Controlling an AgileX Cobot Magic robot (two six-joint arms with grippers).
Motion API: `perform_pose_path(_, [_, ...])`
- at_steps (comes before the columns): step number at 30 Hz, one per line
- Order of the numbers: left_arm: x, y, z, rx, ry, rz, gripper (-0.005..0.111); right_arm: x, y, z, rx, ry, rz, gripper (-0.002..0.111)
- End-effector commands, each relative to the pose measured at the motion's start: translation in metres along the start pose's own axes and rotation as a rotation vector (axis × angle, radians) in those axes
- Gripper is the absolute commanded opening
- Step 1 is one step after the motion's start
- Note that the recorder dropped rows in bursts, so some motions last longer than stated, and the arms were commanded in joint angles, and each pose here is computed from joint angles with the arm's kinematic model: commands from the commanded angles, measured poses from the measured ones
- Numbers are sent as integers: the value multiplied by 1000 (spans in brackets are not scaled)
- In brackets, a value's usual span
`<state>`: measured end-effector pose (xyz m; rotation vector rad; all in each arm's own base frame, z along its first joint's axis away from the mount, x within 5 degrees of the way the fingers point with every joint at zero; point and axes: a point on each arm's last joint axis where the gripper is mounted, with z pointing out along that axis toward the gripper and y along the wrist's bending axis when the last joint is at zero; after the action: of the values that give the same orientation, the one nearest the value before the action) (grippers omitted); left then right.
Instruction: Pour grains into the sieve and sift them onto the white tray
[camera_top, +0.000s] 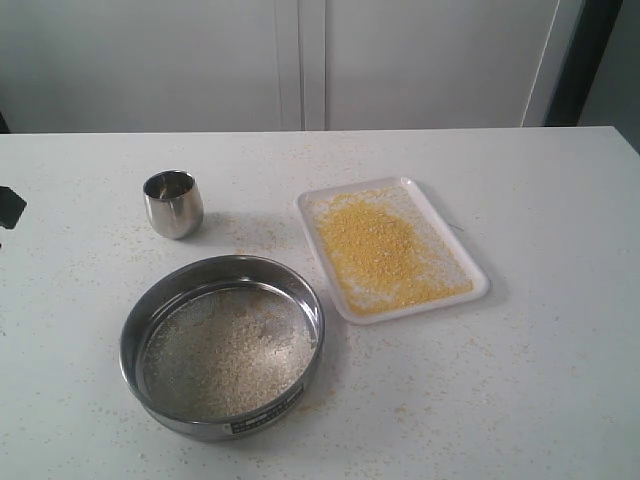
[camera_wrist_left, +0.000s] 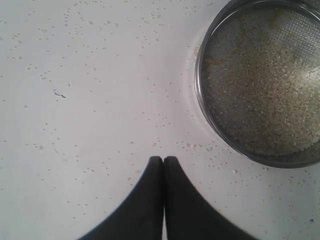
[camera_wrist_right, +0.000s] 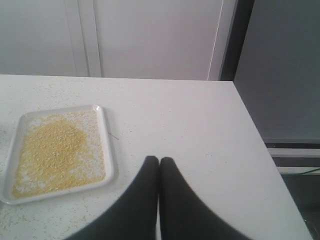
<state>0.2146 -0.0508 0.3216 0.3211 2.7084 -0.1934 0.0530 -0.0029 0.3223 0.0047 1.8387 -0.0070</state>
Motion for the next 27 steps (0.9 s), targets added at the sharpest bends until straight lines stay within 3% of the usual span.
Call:
perform_pose_path(1, [3,0,-1,0,6,-2,0,1,-1,0,8,0,-14,0])
perform_pose_path(10, [3,0,-1,0,6,-2,0,0,-1,-12,4,-78,-10,0])
perform_pose_path(17, [3,0,-1,0,6,-2,0,-1,0,-20,-7,-134,-87,0])
perform_pose_path(27, [3,0,-1,0,6,-2,0,5,3,-33,-57,-204,-21,0])
